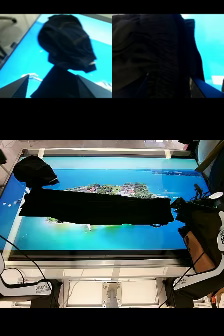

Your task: Fold the clothes and pants, and hang the long-sleeved shirts on hangers.

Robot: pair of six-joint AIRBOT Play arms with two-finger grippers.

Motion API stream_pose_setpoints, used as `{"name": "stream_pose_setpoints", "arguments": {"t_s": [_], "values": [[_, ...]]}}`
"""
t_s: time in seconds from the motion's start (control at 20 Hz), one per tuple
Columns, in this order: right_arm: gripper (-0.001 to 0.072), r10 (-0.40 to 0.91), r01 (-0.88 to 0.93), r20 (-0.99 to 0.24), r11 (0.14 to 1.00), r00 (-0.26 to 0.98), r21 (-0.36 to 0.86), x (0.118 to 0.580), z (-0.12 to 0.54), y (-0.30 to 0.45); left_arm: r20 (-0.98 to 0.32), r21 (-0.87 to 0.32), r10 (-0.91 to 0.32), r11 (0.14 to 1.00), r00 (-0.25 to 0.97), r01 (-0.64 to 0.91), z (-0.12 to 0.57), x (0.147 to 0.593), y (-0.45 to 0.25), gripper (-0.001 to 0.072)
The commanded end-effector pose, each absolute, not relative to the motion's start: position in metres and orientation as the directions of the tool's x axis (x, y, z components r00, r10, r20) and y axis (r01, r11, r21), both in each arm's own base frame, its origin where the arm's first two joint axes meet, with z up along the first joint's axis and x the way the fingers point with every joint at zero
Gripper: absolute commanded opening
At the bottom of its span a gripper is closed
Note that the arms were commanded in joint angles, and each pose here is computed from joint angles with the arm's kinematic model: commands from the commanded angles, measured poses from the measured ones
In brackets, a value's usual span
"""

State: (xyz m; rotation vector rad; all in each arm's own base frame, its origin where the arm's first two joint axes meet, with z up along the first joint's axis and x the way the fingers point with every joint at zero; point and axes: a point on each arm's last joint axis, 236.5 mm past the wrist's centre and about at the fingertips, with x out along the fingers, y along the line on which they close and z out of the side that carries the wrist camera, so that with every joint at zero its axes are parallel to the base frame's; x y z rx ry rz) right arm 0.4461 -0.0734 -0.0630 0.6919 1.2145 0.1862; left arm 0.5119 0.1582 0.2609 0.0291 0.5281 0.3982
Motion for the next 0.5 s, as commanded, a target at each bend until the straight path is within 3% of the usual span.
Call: {"name": "stream_pose_setpoints", "arguments": {"t_s": [0.0, 0.2, 0.45], "values": [[0.0572, 0.532, 0.244, -0.756, 0.731, 0.381, 0.638, 0.446, -0.082, -0.087, -0.49, 0.187, 0.312, 0.95, 0.814, -0.252, 0.263, 0.519, 0.115, 0.0669], [0.0598, 0.599, 0.261, -0.699, 0.656, 0.39, 0.708, 0.437, -0.085, -0.095, -0.501, 0.186, 0.275, 0.96, 0.821, -0.208, 0.26, 0.522, 0.091, 0.0669], [0.0632, 0.61, 0.262, -0.7, 0.654, 0.372, 0.709, 0.44, -0.096, -0.085, -0.501, 0.186, 0.232, 0.97, 0.834, -0.158, 0.26, 0.526, 0.064, 0.0669]]}}
